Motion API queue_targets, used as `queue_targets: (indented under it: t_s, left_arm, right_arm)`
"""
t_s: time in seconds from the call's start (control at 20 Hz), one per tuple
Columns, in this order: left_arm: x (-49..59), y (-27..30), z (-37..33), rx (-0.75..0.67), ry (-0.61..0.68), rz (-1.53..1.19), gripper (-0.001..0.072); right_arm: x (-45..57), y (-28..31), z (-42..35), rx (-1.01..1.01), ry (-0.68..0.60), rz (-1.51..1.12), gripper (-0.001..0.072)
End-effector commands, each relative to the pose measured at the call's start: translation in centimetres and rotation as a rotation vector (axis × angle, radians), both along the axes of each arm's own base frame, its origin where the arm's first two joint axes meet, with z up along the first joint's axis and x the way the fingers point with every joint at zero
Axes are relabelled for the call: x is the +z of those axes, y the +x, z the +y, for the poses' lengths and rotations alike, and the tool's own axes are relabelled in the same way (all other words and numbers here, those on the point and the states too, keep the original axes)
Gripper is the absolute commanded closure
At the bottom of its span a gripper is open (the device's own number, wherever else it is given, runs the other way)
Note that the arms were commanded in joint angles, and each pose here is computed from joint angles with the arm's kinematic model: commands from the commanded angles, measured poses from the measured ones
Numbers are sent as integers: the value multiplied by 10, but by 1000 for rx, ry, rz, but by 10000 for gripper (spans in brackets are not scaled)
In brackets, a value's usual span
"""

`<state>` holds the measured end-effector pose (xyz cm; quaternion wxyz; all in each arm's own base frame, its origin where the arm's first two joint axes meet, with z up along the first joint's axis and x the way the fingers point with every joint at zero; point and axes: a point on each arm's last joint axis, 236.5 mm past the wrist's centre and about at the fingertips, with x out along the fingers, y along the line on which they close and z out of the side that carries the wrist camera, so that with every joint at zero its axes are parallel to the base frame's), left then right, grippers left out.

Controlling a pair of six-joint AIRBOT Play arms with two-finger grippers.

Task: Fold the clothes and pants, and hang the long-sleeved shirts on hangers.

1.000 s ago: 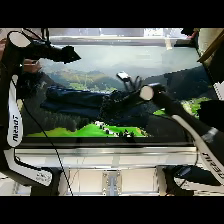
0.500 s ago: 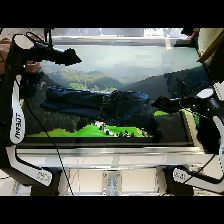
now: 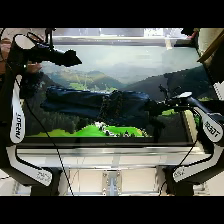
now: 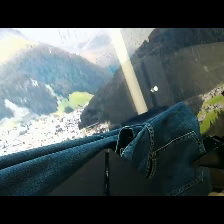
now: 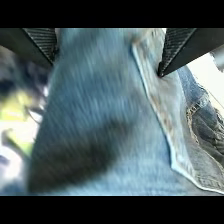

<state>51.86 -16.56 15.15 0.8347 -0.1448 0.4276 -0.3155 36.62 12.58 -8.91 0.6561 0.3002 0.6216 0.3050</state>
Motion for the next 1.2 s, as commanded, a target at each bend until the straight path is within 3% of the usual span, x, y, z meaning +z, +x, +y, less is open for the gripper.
queue_targets:
  t_s: [0.0, 0.05, 0.1, 0.15, 0.2, 0.3, 0.65, 0.8, 0.95, 1.15]
  left_arm:
    - [-1, -1, 0, 7, -6, 13, 687]
    - [-1, -1, -1, 5, -5, 13, 687]
    - [-1, -1, -1, 4, -5, 13, 687]
    - [-1, -2, -3, 1, -5, 14, 687]
    - [-3, -4, -5, -10, -2, 24, 688]
    - [-25, -22, -15, -88, 37, 96, 688]
    - [-178, -120, -109, -420, 393, 353, 688]
    - [-223, -151, -163, -528, 426, 373, 688]
    - [-259, -172, -203, -585, 445, 356, 688]
    - [-260, -157, -220, -494, 409, 311, 688]
  right_arm:
    - [-10, 13, 25, 49, -25, -28, 52]
    - [-8, 17, 28, 63, -41, -45, 92]
    - [-5, 20, 30, 81, -52, -62, 286]
    - [1, 24, 30, 77, -57, -55, 607]
    - [9, 25, 29, 84, -49, -49, 662]
    - [30, 18, 19, 131, -43, -23, 661]
    - [124, 0, -32, 119, -163, 1, 661]
    - [175, 14, -25, 93, -210, -77, 661]
    - [210, 32, -25, 55, -349, -161, 662]
    - [222, 39, -18, 52, -520, -220, 662]
